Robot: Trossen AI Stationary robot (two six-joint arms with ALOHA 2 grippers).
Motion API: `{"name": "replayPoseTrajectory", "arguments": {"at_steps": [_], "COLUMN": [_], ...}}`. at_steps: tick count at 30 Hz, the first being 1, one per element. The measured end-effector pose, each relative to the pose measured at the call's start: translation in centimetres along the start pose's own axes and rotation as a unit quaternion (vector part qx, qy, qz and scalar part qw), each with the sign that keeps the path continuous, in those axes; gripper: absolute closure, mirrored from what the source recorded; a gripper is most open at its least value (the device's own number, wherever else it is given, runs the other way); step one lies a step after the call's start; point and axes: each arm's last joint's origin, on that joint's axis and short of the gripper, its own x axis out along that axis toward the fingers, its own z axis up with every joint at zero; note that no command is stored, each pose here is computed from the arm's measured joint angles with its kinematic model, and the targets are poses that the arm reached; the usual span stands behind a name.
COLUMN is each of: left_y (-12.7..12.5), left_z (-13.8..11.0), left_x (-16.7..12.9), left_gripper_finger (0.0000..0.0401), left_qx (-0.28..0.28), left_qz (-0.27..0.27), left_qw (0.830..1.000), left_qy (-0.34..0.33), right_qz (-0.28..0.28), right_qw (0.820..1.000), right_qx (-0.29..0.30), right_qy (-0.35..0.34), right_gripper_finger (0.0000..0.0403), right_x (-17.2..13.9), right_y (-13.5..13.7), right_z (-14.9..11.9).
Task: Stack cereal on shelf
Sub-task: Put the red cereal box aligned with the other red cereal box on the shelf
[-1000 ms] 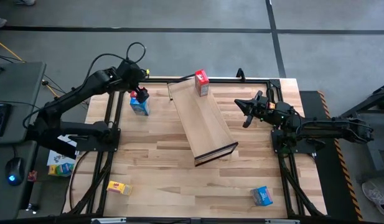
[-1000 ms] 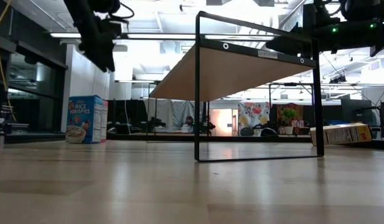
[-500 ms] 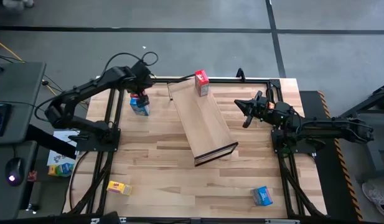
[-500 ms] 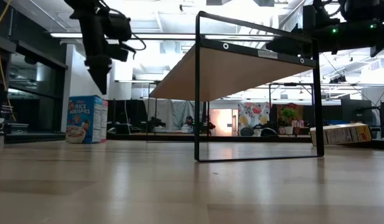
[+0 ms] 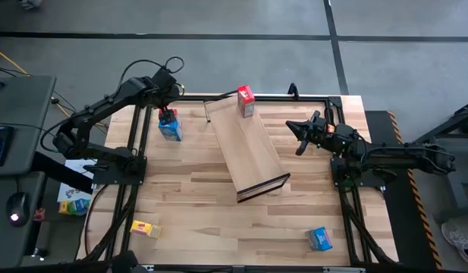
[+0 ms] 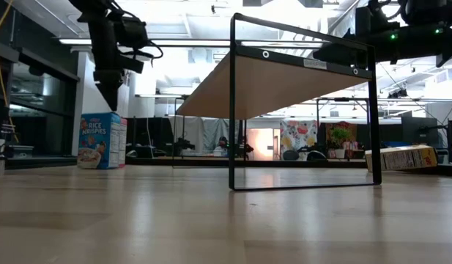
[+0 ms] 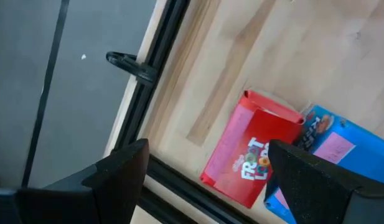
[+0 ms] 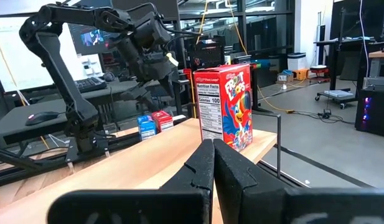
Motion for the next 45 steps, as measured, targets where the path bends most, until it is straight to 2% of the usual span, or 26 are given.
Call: {"name": "replayPoseTrajectory", "arguments": {"at_steps": [6, 13, 16, 24, 33, 45], "left_y": [0.0, -1.8, -2.2, -3.2, -3.2, -2.6], "left_z": [0.0, -0.3, -0.2, 0.3, 0.5, 1.5], "left_x": [0.0, 1.3, 1.3, 1.0, 1.0, 0.9], "left_gripper_finger": [0.0079, 0.0079, 0.0079, 0.0079, 0.0079, 0.0079], "left_qx": [0.005, 0.041, 0.037, 0.067, 0.083, 0.086], "left_qz": [0.015, 0.018, 0.018, 0.022, 0.025, 0.067], "left_qw": [1.0, 0.998, 0.999, 0.997, 0.996, 0.994], "left_qy": [0.009, 0.033, 0.029, 0.024, 0.014, -0.026], "right_qz": [0.0, 0.0, 0.0, 0.0, 0.0, -0.004], "right_qw": [1.0, 1.0, 1.0, 1.0, 1.0, 1.0], "right_qx": [0.0, 0.0, -0.001, -0.002, -0.004, -0.001], "right_qy": [0.0, 0.001, 0.001, 0.001, 0.004, 0.003], "right_gripper_finger": [0.0403, 0.0403, 0.0403, 0.0403, 0.0403, 0.0403], "right_x": [0.0, 0.0, 0.0, 0.0, 0.0, 0.0], "right_y": [0.0, 0.0, 0.0, 0.0, 0.0, 0.0], "right_z": [0.0, 0.0, 0.0, 0.0, -0.1, -0.1]}}
